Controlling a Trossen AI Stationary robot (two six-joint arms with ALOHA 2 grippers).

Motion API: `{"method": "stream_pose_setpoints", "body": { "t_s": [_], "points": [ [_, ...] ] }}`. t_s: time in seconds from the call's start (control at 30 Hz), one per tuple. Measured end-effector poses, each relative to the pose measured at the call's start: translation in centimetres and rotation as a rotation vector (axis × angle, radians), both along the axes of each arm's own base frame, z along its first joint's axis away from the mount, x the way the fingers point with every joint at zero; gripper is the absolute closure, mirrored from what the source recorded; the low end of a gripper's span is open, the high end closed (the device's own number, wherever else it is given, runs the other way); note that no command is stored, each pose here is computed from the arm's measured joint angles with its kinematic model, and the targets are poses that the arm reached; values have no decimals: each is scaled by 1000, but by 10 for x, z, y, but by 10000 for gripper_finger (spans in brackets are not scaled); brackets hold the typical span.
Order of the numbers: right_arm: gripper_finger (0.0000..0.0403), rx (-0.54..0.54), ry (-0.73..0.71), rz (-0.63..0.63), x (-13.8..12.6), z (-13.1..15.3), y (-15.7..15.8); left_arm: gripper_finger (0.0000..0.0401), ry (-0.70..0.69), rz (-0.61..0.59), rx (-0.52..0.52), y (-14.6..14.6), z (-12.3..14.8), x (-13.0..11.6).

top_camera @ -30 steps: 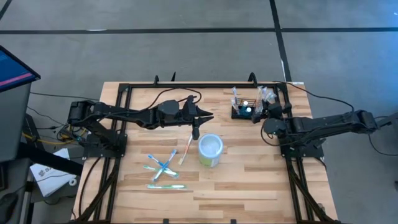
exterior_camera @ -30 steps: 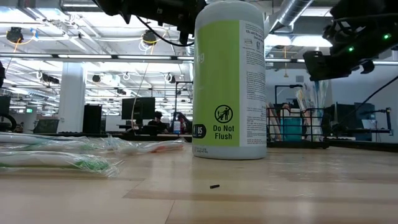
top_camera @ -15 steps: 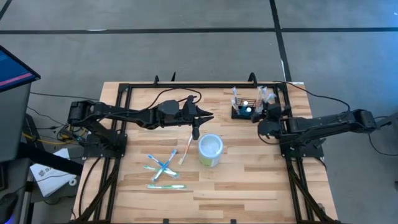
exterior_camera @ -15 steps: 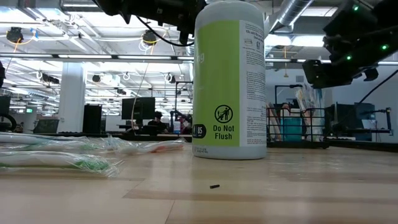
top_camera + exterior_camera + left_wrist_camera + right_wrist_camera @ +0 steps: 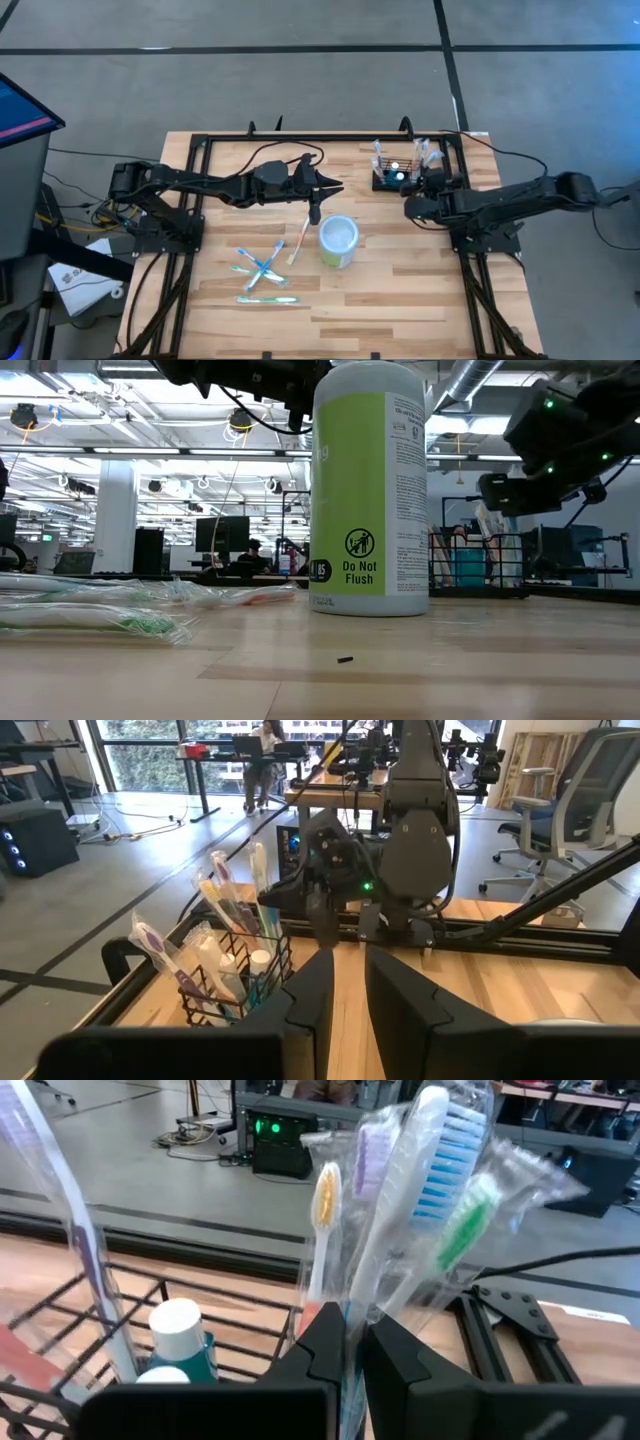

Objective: Pick & Place toothbrushing station
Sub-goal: Put the blue toothbrush into the wire organizer

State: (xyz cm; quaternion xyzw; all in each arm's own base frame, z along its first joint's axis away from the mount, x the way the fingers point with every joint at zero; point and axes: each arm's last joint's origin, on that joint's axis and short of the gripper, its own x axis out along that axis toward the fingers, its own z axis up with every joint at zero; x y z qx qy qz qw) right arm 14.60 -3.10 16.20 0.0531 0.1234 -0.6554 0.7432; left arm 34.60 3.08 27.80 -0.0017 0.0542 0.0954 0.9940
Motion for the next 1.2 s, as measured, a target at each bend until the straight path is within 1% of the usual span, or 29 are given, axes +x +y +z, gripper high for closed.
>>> {"method": "stream_pose_setpoints", "body": {
  "t_s": [0.3, 0.37, 0.5, 0.73, 0.93, 1.07, 1.2],
  "points": [
    [388, 7, 3, -21, 9, -15, 0, 347, 0, -4, 0, 0, 0, 0],
    [373, 5, 2, -23, 12, -17, 0, 347, 0, -3, 0, 0, 0, 0],
    [327, 13, -10, -19, 15, -20, 0, 347, 3, -3, 0, 0, 0, 0],
    [264, 42, 2, -6, 15, -21, 0, 347, 7, -2, 0, 0, -1, 0],
    [208, 44, 4, -4, 15, -21, 0, 347, 8, 2, 0, 0, -1, 0],
    [187, 45, 12, -3, 14, -21, 0, 347, 8, 2, 0, 0, -1, 0],
    [183, 49, 8, 0, 17, -18, 0, 347, 8, 1, 0, 0, -1, 0]
  ]
}}
